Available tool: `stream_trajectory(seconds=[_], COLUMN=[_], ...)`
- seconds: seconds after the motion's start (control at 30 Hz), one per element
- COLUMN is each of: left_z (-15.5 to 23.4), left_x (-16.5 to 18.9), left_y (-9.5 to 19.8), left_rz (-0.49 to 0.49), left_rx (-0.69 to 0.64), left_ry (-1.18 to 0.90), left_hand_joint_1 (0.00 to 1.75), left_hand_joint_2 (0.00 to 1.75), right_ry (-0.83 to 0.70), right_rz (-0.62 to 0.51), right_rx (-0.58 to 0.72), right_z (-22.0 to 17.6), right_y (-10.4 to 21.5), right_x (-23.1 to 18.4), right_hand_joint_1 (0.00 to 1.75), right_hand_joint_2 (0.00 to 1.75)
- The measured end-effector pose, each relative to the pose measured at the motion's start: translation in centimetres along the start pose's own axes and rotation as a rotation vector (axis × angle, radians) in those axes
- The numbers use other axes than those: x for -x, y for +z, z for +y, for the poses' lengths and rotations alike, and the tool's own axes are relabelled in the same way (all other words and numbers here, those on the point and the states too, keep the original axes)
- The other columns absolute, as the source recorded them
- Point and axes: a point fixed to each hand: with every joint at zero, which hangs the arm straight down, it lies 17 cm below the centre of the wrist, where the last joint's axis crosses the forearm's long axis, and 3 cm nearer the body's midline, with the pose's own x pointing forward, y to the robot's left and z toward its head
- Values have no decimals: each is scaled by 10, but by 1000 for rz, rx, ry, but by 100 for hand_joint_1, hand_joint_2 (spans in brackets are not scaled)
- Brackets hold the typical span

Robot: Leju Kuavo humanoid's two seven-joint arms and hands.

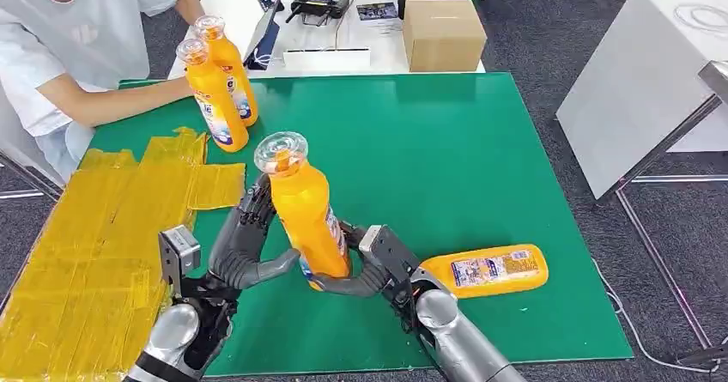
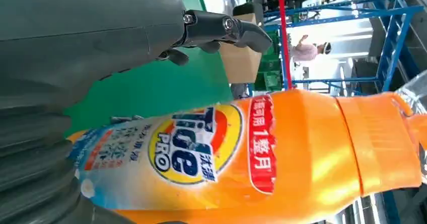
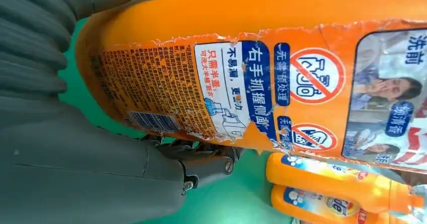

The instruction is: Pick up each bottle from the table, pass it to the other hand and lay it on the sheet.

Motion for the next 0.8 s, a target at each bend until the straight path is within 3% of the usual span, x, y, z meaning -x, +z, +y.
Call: stream_trajectory(seconds=[0.57,0.8], left_z=[-17,-13], left_x=[6,19], left_y=[2,4], left_rz=[8,46], left_rx=[39,27], left_ry=[-6,21], left_hand_joint_1=[0,0], left_hand_joint_2=[175,175], right_ry=[126,236], right_rz=[56,72], right_rx=[28,-20], right_z=[-3,15], right_y=[-7,-7], right_x=[18,27], right_hand_joint_1=[169,171], right_hand_joint_2=[175,175])
